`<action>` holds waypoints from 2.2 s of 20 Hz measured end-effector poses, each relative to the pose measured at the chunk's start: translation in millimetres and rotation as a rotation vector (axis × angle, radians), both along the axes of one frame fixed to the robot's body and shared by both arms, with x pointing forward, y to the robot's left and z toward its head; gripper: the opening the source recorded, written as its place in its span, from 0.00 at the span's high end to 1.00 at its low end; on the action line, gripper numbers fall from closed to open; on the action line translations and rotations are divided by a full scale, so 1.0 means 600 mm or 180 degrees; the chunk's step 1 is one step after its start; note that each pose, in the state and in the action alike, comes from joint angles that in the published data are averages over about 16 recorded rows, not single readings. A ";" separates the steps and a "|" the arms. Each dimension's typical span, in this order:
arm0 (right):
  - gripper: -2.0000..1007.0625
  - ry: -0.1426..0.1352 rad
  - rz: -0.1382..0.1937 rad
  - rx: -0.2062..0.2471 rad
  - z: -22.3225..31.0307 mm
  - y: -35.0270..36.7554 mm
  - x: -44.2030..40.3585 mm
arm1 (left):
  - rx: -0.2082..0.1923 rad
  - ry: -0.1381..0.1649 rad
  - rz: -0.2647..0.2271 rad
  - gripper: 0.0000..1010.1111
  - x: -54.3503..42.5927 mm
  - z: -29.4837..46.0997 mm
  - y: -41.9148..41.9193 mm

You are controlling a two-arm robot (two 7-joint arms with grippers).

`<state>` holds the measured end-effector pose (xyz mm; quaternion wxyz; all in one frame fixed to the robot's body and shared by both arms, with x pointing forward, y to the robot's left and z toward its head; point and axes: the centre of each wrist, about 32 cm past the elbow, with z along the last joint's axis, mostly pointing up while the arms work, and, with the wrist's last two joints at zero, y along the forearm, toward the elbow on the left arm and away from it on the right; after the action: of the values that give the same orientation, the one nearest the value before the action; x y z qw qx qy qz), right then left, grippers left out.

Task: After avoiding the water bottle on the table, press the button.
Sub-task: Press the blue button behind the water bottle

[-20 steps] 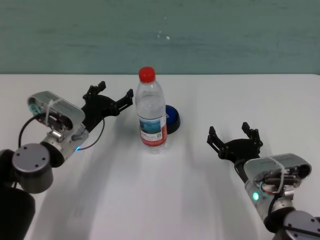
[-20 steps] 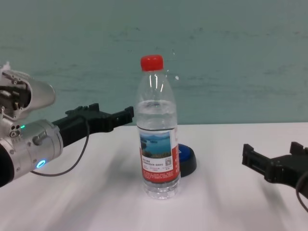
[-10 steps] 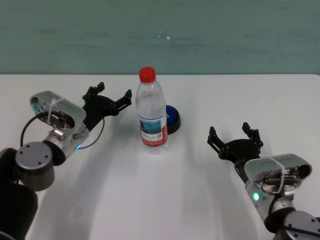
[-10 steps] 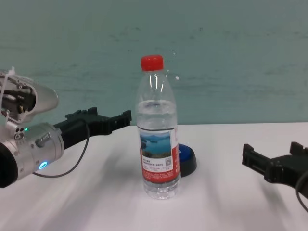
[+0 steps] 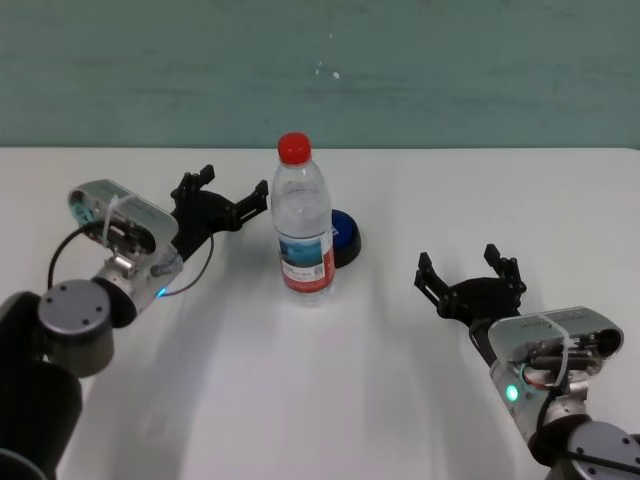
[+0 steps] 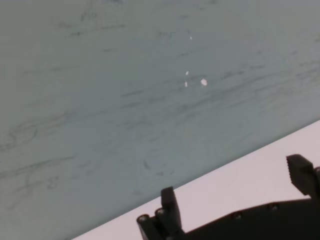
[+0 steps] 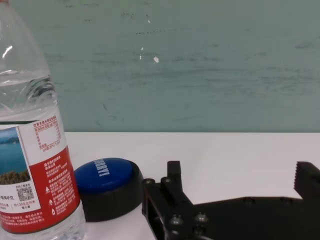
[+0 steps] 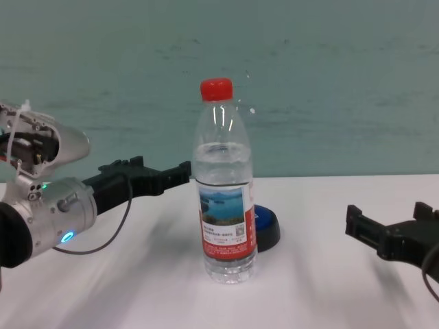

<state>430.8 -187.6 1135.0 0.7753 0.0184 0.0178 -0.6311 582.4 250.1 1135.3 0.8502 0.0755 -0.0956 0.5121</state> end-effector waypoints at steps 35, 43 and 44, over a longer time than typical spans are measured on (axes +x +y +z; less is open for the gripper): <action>0.00 0.0000 0.0000 0.0000 0.0000 0.000 0.000 | -0.0031 -0.0004 0.0161 0.00 0.014 0.000 0.012; 0.00 0.0000 0.0000 0.0000 0.0000 0.000 0.000 | -0.0074 -0.0001 0.0322 0.00 0.013 0.000 0.033; 0.00 0.0000 0.0000 0.0000 0.0000 0.000 0.000 | -0.0078 0.0000 0.0337 0.00 0.012 -0.001 0.036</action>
<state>430.8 -187.6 1135.0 0.7753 0.0184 0.0178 -0.6311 589.5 271.6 1135.0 0.8228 0.0700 -0.0852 0.5576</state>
